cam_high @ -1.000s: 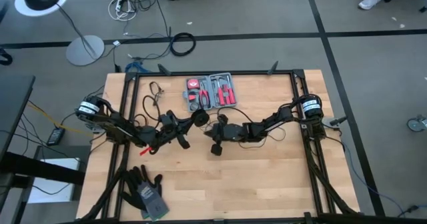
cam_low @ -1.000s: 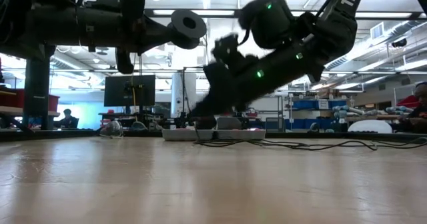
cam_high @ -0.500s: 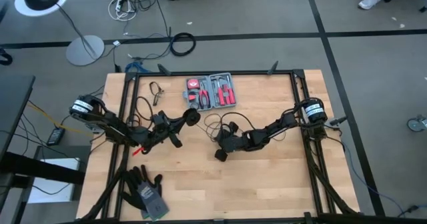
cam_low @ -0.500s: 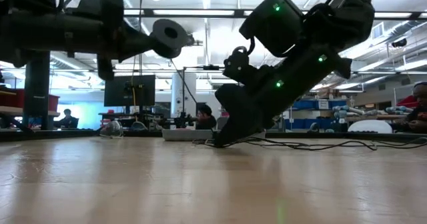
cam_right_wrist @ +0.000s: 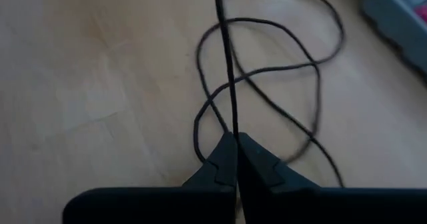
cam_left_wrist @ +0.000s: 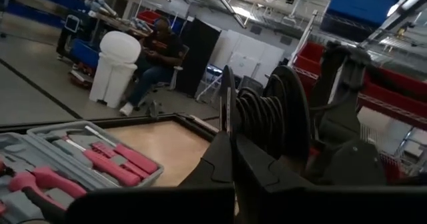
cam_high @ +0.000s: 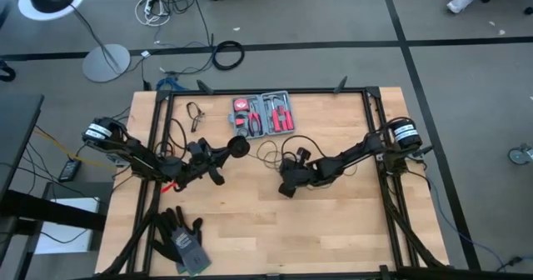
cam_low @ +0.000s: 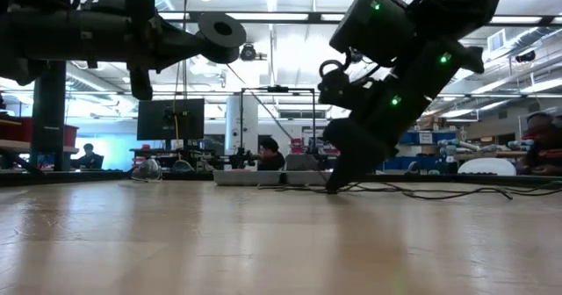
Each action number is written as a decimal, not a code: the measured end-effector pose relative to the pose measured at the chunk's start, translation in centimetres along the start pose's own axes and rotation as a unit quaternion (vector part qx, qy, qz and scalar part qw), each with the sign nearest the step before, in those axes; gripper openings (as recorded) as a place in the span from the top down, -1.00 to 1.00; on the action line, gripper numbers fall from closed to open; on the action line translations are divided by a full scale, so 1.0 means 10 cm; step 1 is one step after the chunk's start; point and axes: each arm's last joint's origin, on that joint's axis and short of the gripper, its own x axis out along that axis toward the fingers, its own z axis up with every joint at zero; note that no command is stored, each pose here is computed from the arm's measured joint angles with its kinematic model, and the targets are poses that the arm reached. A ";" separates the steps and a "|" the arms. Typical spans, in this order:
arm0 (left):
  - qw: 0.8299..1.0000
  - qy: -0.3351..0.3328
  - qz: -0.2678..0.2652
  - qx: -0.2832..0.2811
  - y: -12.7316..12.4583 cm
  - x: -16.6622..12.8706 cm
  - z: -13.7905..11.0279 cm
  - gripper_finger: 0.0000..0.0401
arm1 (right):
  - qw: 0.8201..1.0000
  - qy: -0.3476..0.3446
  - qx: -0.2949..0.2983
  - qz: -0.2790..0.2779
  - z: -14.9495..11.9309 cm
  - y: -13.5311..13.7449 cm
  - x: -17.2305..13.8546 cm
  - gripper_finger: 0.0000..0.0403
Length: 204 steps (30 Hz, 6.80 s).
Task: Coil cords
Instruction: Coil the black wire onto the black spool
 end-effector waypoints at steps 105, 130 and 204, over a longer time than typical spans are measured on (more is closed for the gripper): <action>0.953 0.218 0.096 0.186 -0.29 0.85 -0.16 1.00 | 0.973 -0.053 0.077 0.211 0.79 -0.07 -0.17 1.00; 0.993 0.115 0.011 0.028 0.01 0.26 -0.18 1.00 | 0.950 -0.168 0.092 0.244 0.28 -0.04 0.22 0.99; 0.983 0.158 -0.049 0.073 -0.05 0.27 -0.23 1.00 | 0.990 -0.040 0.079 0.109 0.33 -0.53 -0.24 0.99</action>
